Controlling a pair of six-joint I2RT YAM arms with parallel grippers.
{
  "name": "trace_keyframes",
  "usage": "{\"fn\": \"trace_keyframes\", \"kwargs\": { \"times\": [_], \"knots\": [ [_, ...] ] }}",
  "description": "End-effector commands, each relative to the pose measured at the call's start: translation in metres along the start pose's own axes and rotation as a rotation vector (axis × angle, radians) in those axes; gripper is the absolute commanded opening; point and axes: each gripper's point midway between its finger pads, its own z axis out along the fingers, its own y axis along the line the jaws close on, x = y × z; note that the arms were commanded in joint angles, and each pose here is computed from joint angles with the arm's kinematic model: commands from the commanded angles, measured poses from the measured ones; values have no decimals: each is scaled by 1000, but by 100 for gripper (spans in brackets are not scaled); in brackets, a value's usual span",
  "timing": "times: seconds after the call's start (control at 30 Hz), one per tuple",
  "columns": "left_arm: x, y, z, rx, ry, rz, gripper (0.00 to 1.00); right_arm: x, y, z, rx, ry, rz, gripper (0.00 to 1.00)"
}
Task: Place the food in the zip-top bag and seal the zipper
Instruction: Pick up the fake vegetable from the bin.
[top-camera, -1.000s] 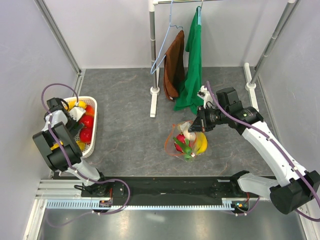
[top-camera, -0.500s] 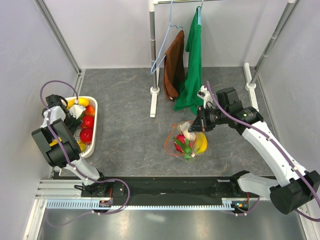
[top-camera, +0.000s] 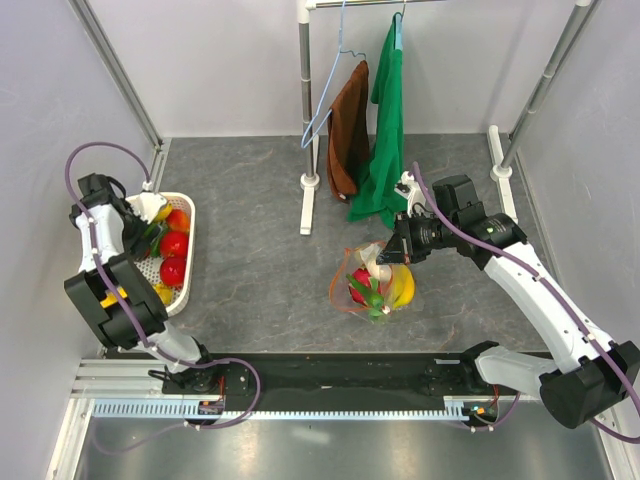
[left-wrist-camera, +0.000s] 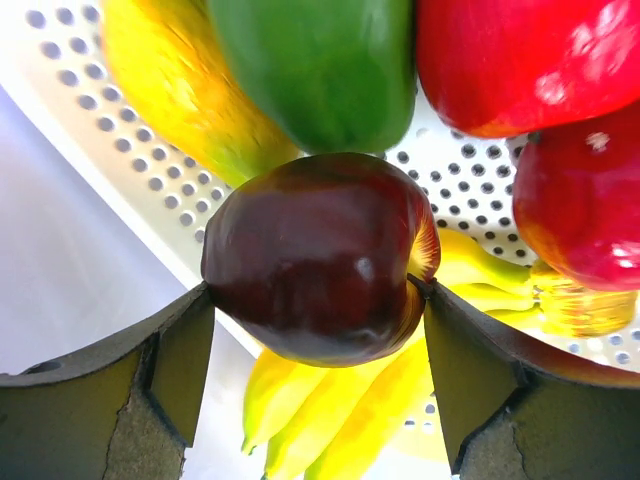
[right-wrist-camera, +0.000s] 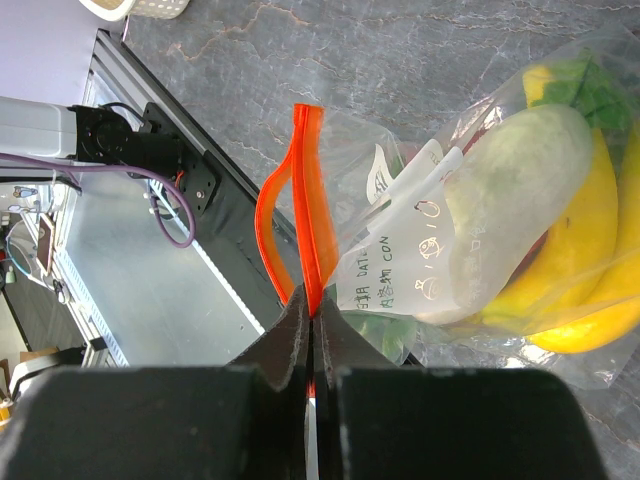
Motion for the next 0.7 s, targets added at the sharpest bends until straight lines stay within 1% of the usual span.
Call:
{"fn": "trace_keyframes", "kwargs": {
  "times": [0.0, 0.07, 0.1, 0.17, 0.2, 0.27, 0.3, 0.37, 0.4, 0.47, 0.5, 0.53, 0.57, 0.6, 0.63, 0.67],
  "knots": [
    [-23, -2, -32, 23, -97, -49, 57, -19, 17, -9, -45, -62, -58, 0],
    [-34, -1, -51, 4, -142, -50, 58, -18, 16, -9, -44, -59, -56, 0],
    [-43, -11, -59, 32, -175, -39, 59, -17, 16, -8, -46, -58, -52, 0],
    [-59, -18, -86, 26, -244, -31, 59, -17, 15, -7, -47, -56, -52, 0],
    [-78, -31, -97, 53, -301, 4, 59, -17, 16, -7, -47, -56, -52, 0],
    [-99, -55, -125, 100, -369, 25, 59, -17, 15, -6, -47, -51, -49, 0],
    [-122, -79, -146, 125, -444, 92, 59, -17, 14, -6, -45, -49, -46, 0],
    [-146, -112, -175, 183, -522, 125, 59, -20, 16, -6, -47, -53, -47, 0],
    [-166, -145, -195, 236, -594, 207, 60, -19, 15, -6, -45, -51, -47, 0],
    [-188, -183, -225, 321, -677, 231, 60, -21, 16, -7, -44, -57, -49, 0],
    [-201, -215, -246, 393, -736, 307, 60, -22, 15, -6, -42, -57, -51, 0],
    [-208, -233, -256, 451, -753, 302, 60, -22, 15, -6, -41, -58, -51, 0],
    [-216, -248, -267, 487, -785, 327, 60, -22, 15, -6, -41, -58, -51, 0],
    [-222, -276, -285, 545, -828, 397, 59, -22, 15, -6, -39, -58, -51, 0],
    [-226, -291, -293, 590, -841, 401, 59, -22, 14, -6, -35, -59, -49, 0],
    [-234, -303, -304, 612, -889, 431, 59, -22, 14, -6, -36, -60, -50, 0]
  ]
}}
